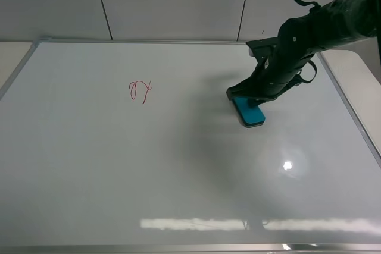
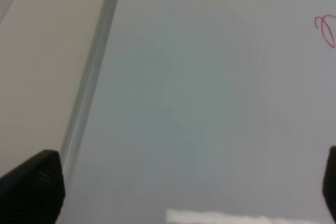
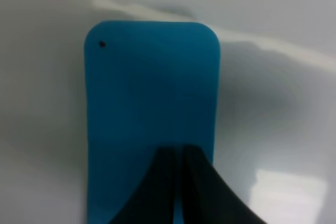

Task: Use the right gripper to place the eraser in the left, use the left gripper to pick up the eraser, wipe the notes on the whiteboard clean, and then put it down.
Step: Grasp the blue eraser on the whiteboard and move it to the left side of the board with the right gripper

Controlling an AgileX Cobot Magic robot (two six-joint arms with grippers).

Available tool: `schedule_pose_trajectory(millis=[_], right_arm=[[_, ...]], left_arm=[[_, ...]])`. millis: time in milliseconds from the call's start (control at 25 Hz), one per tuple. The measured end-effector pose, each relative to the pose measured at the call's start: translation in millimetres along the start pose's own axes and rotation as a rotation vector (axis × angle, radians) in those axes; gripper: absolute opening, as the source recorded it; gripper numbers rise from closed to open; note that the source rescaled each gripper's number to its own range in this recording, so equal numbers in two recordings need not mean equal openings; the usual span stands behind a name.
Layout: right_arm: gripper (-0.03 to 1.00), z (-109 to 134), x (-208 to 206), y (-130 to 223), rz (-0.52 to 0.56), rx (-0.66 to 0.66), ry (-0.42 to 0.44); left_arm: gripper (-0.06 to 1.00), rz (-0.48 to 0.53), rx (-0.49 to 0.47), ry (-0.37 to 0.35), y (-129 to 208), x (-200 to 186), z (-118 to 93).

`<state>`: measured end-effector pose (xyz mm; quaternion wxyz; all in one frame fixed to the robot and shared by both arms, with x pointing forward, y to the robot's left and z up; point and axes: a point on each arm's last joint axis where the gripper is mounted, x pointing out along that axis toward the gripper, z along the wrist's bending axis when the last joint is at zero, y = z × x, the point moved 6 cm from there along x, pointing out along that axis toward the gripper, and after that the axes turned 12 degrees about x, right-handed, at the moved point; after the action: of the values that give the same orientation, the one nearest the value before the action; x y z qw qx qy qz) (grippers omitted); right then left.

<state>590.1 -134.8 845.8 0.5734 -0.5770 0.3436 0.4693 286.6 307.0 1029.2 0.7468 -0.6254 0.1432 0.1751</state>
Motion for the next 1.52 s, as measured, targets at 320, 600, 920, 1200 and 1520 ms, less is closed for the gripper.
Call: schedule_pose_trajectory(millis=[320, 600, 920, 1200, 1520], right_arm=[[0.0, 99, 5, 26, 0.008, -0.204, -0.125], [0.0, 158, 20, 22, 0.126, -0.231, -0.161], [0.0, 253, 36, 12, 0.149, -0.06, -0.383], [0.0, 323, 42, 16, 0.188, 0.023, -0.574], [0.0, 357, 43, 17, 0.202, 0.134, -0.703]], left_arm=[[1.0, 0.0, 0.0, 0.001, 0, 0, 0], [1.0, 0.0, 0.0, 0.001, 0, 0, 0], [1.0, 0.0, 0.0, 0.001, 0, 0, 0], [1.0, 0.0, 0.0, 0.001, 0, 0, 0], [1.0, 0.0, 0.0, 0.001, 0, 0, 0]])
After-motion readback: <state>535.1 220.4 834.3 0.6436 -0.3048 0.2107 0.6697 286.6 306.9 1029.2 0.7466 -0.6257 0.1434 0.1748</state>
